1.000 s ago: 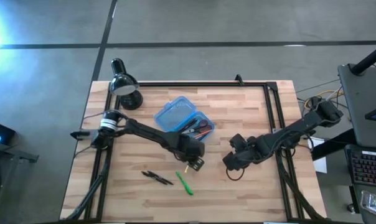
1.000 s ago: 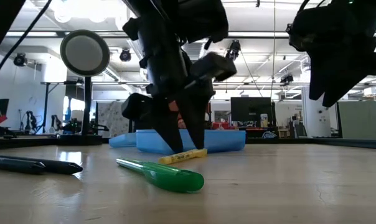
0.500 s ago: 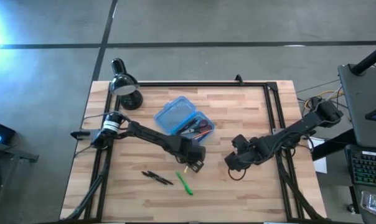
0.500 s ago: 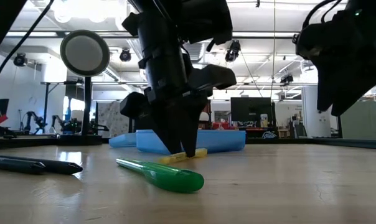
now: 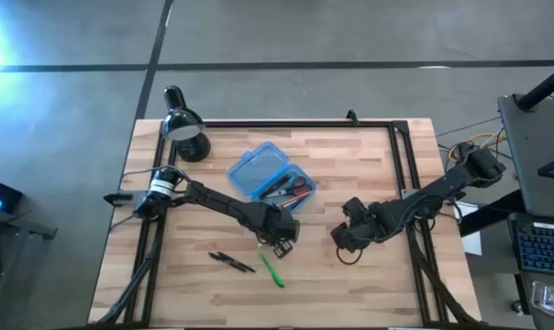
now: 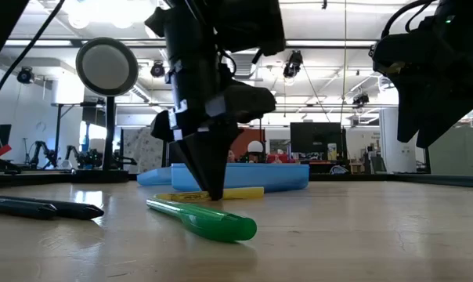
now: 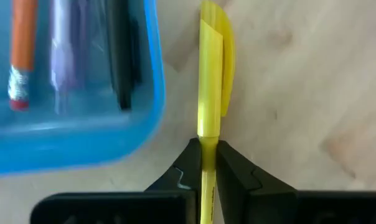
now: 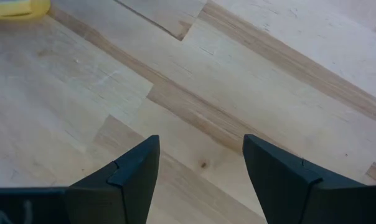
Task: Pick & place school supplies into a supply box
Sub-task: Put the yellow pen into the supply box, then put the left black pen into the supply box
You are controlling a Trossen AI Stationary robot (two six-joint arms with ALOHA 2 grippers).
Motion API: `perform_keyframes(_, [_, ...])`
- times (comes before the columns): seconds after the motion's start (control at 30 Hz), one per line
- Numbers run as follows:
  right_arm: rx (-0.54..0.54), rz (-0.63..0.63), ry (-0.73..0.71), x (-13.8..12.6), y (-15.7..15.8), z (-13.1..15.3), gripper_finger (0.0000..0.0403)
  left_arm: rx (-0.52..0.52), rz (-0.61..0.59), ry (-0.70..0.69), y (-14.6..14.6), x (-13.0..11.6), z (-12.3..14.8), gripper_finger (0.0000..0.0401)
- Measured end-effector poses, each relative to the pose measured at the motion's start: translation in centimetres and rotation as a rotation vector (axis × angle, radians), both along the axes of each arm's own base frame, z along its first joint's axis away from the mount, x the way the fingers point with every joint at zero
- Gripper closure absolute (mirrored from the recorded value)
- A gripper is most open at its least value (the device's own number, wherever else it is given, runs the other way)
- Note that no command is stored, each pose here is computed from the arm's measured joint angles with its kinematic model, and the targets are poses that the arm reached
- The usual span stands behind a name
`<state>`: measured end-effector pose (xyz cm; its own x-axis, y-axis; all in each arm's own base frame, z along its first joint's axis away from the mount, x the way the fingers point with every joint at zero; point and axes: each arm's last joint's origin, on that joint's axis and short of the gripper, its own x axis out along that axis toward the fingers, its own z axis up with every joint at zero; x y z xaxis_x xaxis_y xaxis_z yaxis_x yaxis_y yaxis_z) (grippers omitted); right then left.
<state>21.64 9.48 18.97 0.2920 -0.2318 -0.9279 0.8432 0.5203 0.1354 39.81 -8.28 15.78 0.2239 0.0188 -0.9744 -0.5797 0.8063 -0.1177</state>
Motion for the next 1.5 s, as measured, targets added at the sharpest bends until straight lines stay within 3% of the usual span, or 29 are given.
perform_keyframes(0.1, [-0.007,-0.002,-0.004,0.0,0.0,0.0,0.0181,-0.024,-0.004,-0.082,0.1,0.0,1.8,0.0393])
perform_keyframes(0.23, [-0.021,-0.005,-0.015,0.1,-0.1,0.1,0.0181,-0.037,0.042,-0.294,1.4,-0.1,7.0,0.0393])
perform_keyframes(0.47, [-0.021,-0.029,-0.039,0.1,0.0,0.1,0.0181,0.109,0.128,-0.4,6.8,-1.7,11.6,0.0393])
perform_keyframes(0.6, [-0.019,-0.029,-0.064,0.3,0.0,0.3,0.0181,0.17,0.099,-0.331,11.6,-1.6,10.5,0.0393])
perform_keyframes(0.77, [-0.012,-0.045,-0.071,0.3,0.0,0.3,0.0181,0.075,0.021,-0.24,14.0,-0.7,7.2,0.0382])
perform_keyframes(0.97, [-0.008,-0.056,-0.074,0.3,0.0,0.3,0.0181,0.14,0.031,-0.135,14.1,-0.4,4.3,0.0334])
perform_keyframes(1.13, [-0.01,-0.049,-0.071,0.3,0.0,0.3,0.0181,0.15,0.02,-0.135,13.9,-1.2,5.8,0.0308])
perform_keyframes(1.33, [-0.023,0.003,-0.064,0.3,0.1,0.3,0.0181,0.212,-0.314,-0.251,9.4,-5.5,12.8,0.0304])
perform_keyframes(1.5, [-0.043,0.081,-0.063,0.5,0.2,0.3,0.0181,0.193,-0.486,-0.296,4.1,-10.4,13.5,0.0303])
